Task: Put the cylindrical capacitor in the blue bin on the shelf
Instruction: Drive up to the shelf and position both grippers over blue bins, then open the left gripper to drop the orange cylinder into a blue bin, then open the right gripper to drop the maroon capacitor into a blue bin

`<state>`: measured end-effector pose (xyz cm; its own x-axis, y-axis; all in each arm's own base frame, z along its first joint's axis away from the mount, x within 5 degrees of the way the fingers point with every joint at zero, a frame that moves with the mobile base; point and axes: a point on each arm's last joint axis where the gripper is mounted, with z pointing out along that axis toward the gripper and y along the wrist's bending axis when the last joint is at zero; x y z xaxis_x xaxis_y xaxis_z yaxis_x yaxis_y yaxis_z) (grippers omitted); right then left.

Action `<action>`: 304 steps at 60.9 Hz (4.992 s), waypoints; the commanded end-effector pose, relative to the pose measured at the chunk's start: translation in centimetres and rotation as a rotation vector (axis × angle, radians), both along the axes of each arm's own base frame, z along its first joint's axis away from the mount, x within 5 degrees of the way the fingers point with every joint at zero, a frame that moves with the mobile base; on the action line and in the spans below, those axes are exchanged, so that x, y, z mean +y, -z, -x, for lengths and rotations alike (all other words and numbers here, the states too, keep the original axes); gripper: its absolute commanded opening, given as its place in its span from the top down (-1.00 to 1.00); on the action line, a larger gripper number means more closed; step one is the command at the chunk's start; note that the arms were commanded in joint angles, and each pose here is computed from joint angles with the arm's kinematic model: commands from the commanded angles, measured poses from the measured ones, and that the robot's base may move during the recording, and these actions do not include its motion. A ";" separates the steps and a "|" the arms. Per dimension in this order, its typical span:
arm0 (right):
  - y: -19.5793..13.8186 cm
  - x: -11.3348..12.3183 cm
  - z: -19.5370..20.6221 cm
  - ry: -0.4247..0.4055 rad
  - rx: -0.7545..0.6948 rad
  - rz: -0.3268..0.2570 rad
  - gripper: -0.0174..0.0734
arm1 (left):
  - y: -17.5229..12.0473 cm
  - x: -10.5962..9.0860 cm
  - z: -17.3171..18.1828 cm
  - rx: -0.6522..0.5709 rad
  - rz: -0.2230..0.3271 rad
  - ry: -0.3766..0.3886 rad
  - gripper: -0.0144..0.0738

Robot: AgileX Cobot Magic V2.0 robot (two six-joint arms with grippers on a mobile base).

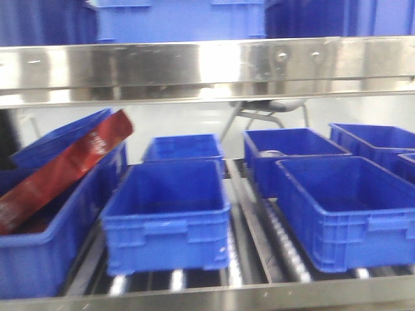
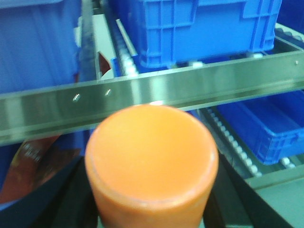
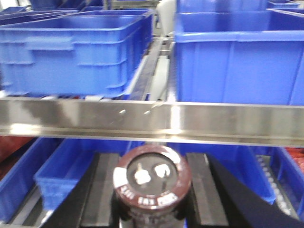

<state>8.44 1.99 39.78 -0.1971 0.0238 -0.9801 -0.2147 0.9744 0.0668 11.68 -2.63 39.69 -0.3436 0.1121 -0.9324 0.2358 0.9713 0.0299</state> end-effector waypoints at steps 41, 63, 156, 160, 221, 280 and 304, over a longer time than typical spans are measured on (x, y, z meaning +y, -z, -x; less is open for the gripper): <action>-0.3 0.0 0.1 0.003 -0.029 -0.004 0.94 | -0.2 -0.1 0.0 -0.028 0.011 0.007 0.92; -0.3 0.0 0.1 0.003 -0.029 -0.004 0.94 | -0.2 -0.1 0.0 -0.028 0.011 0.007 0.92; -0.3 0.0 0.1 0.003 -0.029 -0.004 0.94 | -0.2 -0.1 0.0 -0.028 0.011 0.007 0.92; -0.3 0.0 0.1 0.003 -0.029 -0.004 0.94 | -0.2 -0.1 0.0 -0.028 0.011 0.007 0.92; -0.3 0.0 0.1 0.000 -0.027 -0.012 0.94 | -9.5 -15.2 -14.8 -0.093 -0.039 0.390 0.92; -0.3 0.0 0.1 0.000 -0.027 -0.012 0.94 | -0.3 -22.4 -23.6 0.175 -0.129 0.428 -0.44; -0.3 0.0 0.1 0.000 -0.030 -0.013 0.94 | -6.7 -18.1 -17.9 0.178 -0.133 0.422 0.59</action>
